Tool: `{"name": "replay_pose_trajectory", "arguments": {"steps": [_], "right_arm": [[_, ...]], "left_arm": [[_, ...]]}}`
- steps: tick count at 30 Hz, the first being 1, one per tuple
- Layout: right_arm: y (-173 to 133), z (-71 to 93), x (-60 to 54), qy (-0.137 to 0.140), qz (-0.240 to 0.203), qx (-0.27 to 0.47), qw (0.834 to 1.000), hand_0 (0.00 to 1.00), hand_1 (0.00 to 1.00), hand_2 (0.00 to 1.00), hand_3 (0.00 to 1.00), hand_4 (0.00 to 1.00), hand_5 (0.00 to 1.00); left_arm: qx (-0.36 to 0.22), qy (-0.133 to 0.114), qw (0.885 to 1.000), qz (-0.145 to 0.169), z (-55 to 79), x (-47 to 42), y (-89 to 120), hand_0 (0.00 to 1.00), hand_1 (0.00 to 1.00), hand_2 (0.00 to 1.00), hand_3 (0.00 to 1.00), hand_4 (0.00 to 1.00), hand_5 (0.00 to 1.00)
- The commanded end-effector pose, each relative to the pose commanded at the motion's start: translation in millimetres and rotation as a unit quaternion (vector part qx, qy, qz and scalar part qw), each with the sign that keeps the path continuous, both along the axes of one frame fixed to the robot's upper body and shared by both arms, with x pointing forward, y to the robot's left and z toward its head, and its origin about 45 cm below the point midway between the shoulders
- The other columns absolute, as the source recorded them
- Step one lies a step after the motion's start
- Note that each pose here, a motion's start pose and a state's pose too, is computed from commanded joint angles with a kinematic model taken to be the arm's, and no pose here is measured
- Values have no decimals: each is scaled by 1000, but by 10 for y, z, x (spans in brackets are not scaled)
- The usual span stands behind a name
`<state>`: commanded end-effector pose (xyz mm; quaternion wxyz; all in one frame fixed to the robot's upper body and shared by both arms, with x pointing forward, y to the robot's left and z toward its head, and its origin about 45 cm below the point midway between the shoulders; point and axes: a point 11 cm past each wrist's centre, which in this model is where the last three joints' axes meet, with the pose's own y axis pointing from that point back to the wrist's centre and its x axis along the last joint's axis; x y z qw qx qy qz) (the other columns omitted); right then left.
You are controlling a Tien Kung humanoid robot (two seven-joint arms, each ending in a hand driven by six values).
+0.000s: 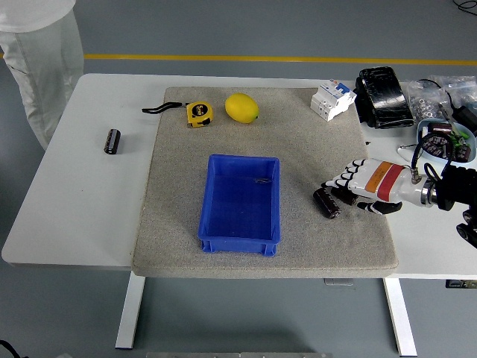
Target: Pick up the battery,place it into the box
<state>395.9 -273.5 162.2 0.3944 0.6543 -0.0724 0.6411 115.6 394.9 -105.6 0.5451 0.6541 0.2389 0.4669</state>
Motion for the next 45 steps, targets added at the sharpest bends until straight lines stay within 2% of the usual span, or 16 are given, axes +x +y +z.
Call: {"name": "replay_pose_trajectory", "arguments": {"steps": [12,13,18,19,28,30,31,36,37,45], "right_arm": [[-50,-33,30,-2,-11,5,1000,841,806,862,949,644,2],[-53,-31,33,-3,-11,6,1000,808,766,830,922,645,2],[-46,-6,41,-8,-10,14,1000,808,766,830,922,645,2],[-44,-7,41,-8,-10,15,1000,755,705,777,858,646,2],[-1,-51,23,-3,-6,17,1000,746,695,767,841,649,2],[-1,-59,28,-2,-7,18,1000,746,695,767,841,649,2],[-4,-60,32,-2,-9,18,1000,725,676,746,803,646,2],[-27,-63,50,-5,-15,21,1000,725,676,746,803,646,2],[-33,-60,54,-7,-16,22,1000,688,601,699,766,600,2],[-57,-39,70,-11,-22,25,999,672,580,671,754,585,2]], "left_arm": [[-1,-1,1000,0,2,15,-10,770,746,780,571,608,537],[-2,-1,1000,-1,2,16,-11,770,746,780,571,608,537],[-2,-1,1000,0,0,11,-11,770,746,780,571,608,537],[-2,-1,1000,-1,0,12,-11,771,746,780,572,609,539],[-2,-1,1000,-1,-1,10,-14,770,746,780,572,608,539],[-2,-1,1000,-1,0,14,-16,770,746,780,572,608,539],[-2,-1,1000,-1,1,18,-16,770,746,780,572,608,539],[-3,-3,1000,-1,4,31,-16,770,746,780,572,608,539],[-3,-3,1000,-1,4,32,-17,771,746,781,573,609,539],[-3,-2,1000,-2,3,29,-18,771,747,780,572,609,538]]}}
